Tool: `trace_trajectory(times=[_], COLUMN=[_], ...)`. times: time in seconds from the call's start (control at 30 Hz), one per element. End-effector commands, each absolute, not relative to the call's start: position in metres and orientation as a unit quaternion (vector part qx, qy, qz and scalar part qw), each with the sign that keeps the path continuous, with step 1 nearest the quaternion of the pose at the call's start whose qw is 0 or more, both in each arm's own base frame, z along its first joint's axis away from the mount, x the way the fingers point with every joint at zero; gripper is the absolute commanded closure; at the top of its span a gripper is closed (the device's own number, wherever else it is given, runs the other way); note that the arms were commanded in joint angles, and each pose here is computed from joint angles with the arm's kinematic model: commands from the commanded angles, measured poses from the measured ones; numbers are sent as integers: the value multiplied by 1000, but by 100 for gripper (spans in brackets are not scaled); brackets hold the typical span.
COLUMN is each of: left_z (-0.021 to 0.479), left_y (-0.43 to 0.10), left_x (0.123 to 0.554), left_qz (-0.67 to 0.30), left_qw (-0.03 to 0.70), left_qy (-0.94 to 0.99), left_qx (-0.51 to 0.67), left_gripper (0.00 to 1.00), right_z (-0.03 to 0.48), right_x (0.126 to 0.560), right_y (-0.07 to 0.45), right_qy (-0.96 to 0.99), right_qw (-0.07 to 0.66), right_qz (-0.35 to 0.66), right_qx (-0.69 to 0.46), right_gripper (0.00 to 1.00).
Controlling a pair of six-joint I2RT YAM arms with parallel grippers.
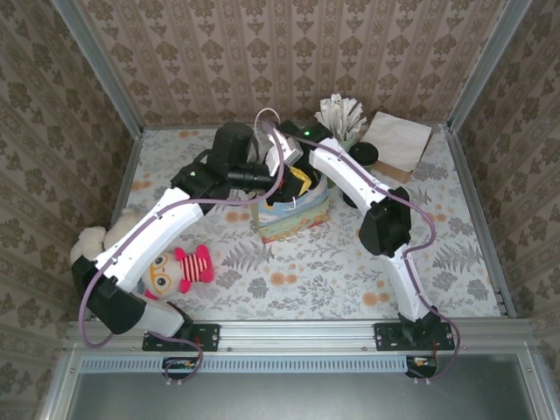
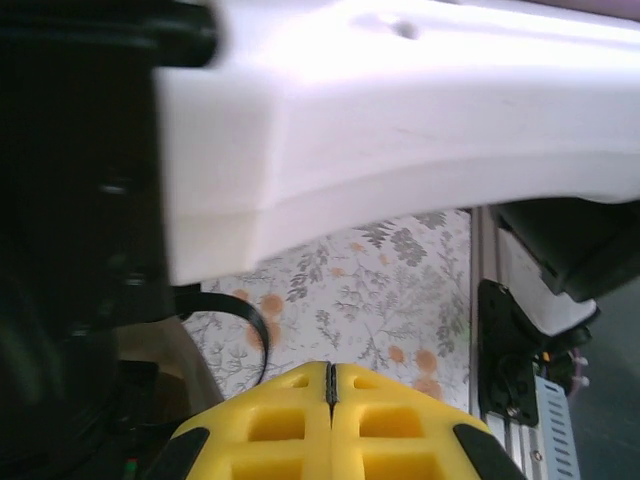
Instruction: Pack the takeout coffee
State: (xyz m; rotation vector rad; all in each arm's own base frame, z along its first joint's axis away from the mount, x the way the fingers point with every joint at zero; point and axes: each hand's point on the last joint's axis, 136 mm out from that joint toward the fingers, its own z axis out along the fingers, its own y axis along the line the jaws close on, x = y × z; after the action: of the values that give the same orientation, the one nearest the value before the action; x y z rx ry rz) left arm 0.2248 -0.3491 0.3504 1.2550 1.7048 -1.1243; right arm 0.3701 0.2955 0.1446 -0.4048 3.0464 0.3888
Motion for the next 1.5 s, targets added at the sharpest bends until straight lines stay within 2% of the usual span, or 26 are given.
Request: trace_trajectory(times=[0.0, 0.03, 0.07, 0.1, 0.17, 0.33, 0.5, 0.6, 0.77, 0.87, 1.03, 1.1, 1.23, 1.47], left_z=[361, 362, 361, 360, 360, 368, 338, 335, 326, 329, 348, 353, 351, 351], left_y=[-340, -338, -335, -331, -319, -280, -257, -276, -288, -300, -326, -336, -343, -336], left_x=[192, 193, 198, 207, 230, 262, 262, 254, 261, 267, 250, 230, 197, 191], left_qz=[-462, -455, -441, -422, -376, -315, -288, -338, -333, -343, -365, -373, -385, -376], left_qw=[362, 370, 379, 392, 426, 464, 381, 347, 321, 329, 367, 375, 378, 394], left_qy=[608, 610, 621, 640, 684, 769, 854, 848, 859, 847, 784, 747, 682, 659], left_qx=[535, 533, 525, 508, 458, 306, 206, 213, 219, 239, 341, 402, 494, 518], left_gripper=[100, 100, 80, 45, 26, 11, 10, 9, 14, 38, 89, 98, 100, 100], right_z=[129, 126, 125, 125, 126, 131, 132, 132, 133, 133, 131, 128, 117, 106], right_x=[365, 365, 365, 365, 366, 367, 367, 368, 369, 370, 367, 366, 364, 360], right_y=[290, 290, 290, 291, 292, 291, 292, 293, 294, 296, 297, 296, 293, 284], right_qy=[988, 988, 988, 988, 988, 988, 988, 987, 987, 986, 987, 987, 989, 992], right_qw=[1, -3, -4, -4, -2, 6, 11, 13, 18, 23, 18, 13, 2, -1], right_qz=[102, 100, 99, 100, 105, 104, 107, 108, 107, 110, 110, 107, 95, 74], right_qx=[-115, -115, -114, -113, -113, -112, -113, -117, -120, -121, -117, -115, -111, -106], right_gripper=[76, 76, 76, 76, 76, 76, 76, 76, 76, 76, 77, 77, 77, 77])
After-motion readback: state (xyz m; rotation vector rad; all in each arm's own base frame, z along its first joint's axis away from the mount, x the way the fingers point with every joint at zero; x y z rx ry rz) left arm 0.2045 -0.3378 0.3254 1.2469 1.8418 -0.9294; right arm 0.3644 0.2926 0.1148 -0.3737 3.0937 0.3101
